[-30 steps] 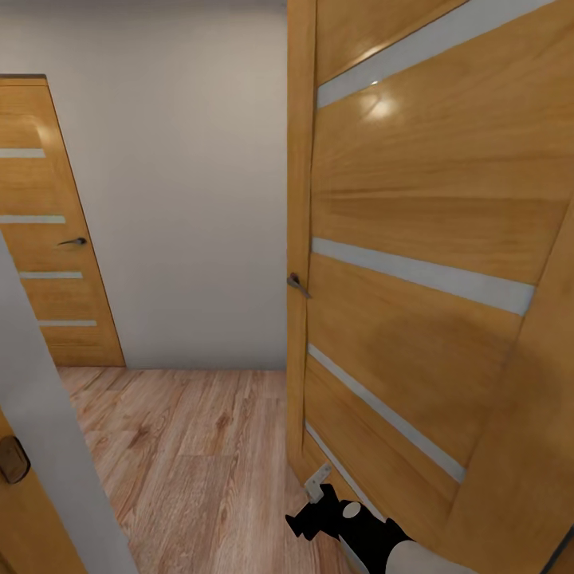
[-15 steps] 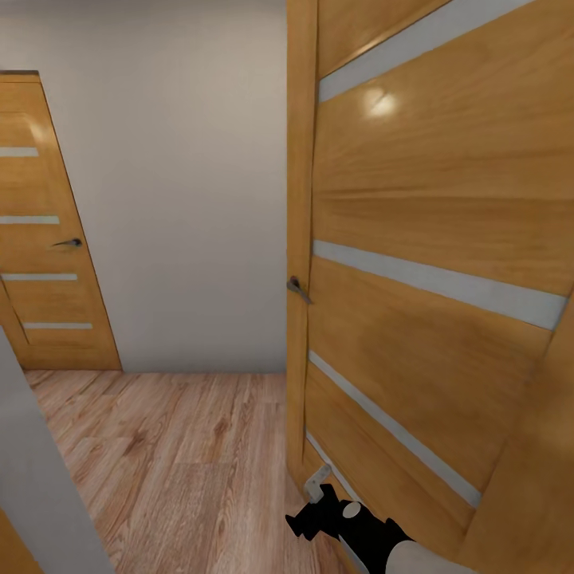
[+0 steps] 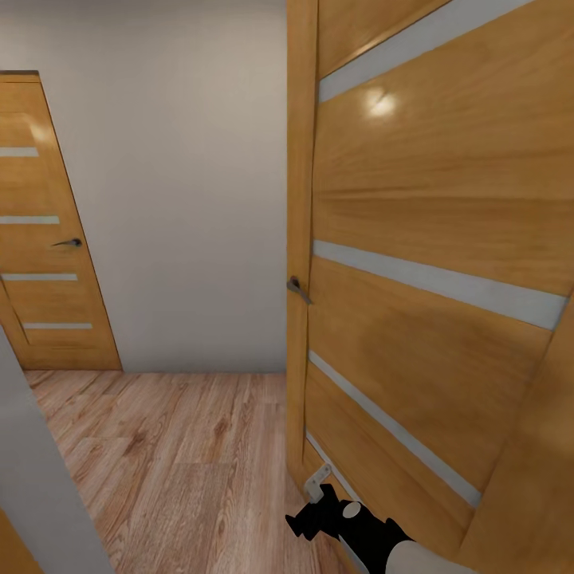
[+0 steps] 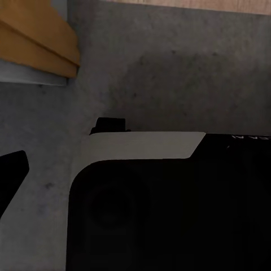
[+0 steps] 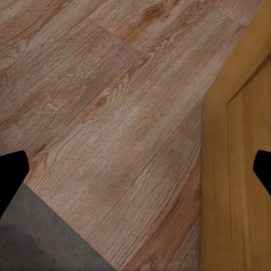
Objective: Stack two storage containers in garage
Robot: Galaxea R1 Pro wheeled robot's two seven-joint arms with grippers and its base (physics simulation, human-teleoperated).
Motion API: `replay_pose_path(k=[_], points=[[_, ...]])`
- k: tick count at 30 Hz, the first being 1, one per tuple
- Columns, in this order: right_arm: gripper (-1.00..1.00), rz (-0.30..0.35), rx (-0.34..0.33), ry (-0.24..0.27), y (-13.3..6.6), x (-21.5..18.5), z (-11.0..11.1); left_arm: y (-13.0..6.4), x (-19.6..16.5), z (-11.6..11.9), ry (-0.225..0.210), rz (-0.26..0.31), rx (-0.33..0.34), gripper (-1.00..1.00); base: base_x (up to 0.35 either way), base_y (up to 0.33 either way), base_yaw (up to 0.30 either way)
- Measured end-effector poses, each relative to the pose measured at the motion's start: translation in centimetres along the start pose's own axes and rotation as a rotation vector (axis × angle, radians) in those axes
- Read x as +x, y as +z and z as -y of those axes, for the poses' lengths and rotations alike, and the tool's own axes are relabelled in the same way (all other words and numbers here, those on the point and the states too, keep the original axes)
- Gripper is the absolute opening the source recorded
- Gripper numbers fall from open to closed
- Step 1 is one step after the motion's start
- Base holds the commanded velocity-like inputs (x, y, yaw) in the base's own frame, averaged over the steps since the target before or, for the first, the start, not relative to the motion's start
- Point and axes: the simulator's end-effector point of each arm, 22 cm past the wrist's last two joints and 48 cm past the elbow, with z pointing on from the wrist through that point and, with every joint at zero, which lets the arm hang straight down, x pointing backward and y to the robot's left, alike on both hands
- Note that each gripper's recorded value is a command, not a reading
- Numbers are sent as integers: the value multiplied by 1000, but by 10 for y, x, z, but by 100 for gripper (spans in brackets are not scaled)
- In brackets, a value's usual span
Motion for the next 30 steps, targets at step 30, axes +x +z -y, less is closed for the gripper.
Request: replay_pose_path(k=[30], points=[[100, 0, 2, 0, 0, 0, 0, 0, -2, -1, 0, 3, -4, 100, 0, 0, 0]])
